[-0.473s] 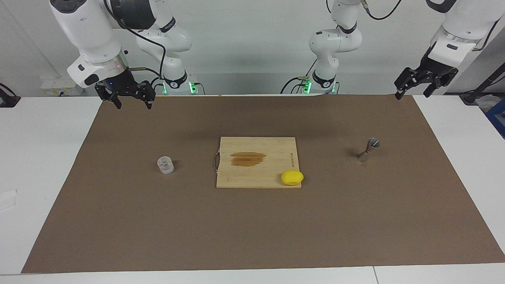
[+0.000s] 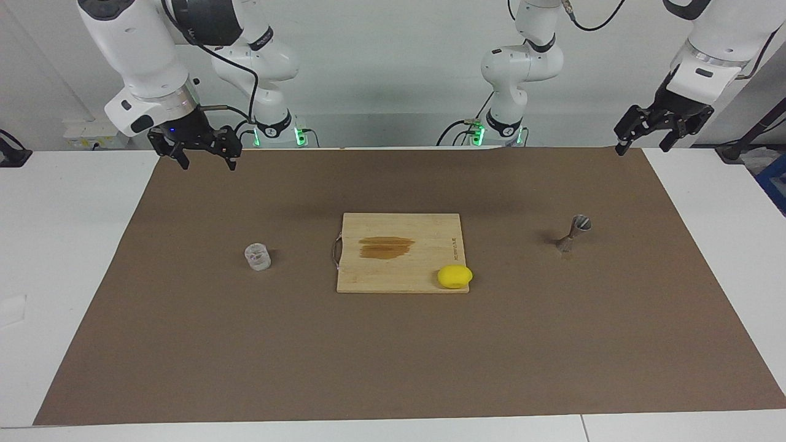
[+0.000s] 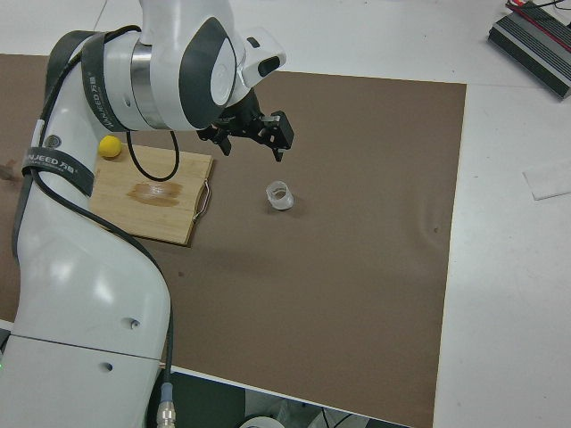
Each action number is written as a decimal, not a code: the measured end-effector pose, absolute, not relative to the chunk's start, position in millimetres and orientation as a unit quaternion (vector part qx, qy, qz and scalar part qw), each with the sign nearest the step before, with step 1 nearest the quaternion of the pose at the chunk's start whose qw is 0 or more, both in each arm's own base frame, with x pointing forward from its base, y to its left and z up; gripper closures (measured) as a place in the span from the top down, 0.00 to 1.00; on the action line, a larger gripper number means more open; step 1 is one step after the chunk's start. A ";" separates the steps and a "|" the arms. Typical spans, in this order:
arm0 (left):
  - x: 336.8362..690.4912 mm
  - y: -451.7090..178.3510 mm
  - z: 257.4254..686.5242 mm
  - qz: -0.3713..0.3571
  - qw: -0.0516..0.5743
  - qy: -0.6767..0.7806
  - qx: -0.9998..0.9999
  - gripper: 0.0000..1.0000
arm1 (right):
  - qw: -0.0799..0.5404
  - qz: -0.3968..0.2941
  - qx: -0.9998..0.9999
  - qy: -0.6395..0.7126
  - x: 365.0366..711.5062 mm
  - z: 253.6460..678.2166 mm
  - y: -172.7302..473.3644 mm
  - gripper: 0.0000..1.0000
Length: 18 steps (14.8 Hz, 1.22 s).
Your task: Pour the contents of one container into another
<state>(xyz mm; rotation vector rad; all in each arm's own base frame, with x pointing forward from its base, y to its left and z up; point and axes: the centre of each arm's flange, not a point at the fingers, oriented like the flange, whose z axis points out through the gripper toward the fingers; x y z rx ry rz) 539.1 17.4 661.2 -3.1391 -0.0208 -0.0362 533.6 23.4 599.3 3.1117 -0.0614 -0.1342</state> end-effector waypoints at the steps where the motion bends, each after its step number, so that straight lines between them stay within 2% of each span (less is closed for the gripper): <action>1: 539.5 17.4 661.1 -0.013 0.001 -0.007 -1.000 1.00 | 0.013 -0.043 0.999 -0.020 533.5 599.5 23.4 1.00; 7: 545.6 19.1 651.3 -0.028 0.002 -0.009 -1.000 1.00 | 0.014 -0.040 0.998 -0.041 532.4 601.8 23.4 1.00; 18: 555.9 28.4 585.7 -0.107 0.004 -0.022 -0.994 1.00 | 0.014 -0.039 0.998 -0.040 532.3 602.1 24.6 0.96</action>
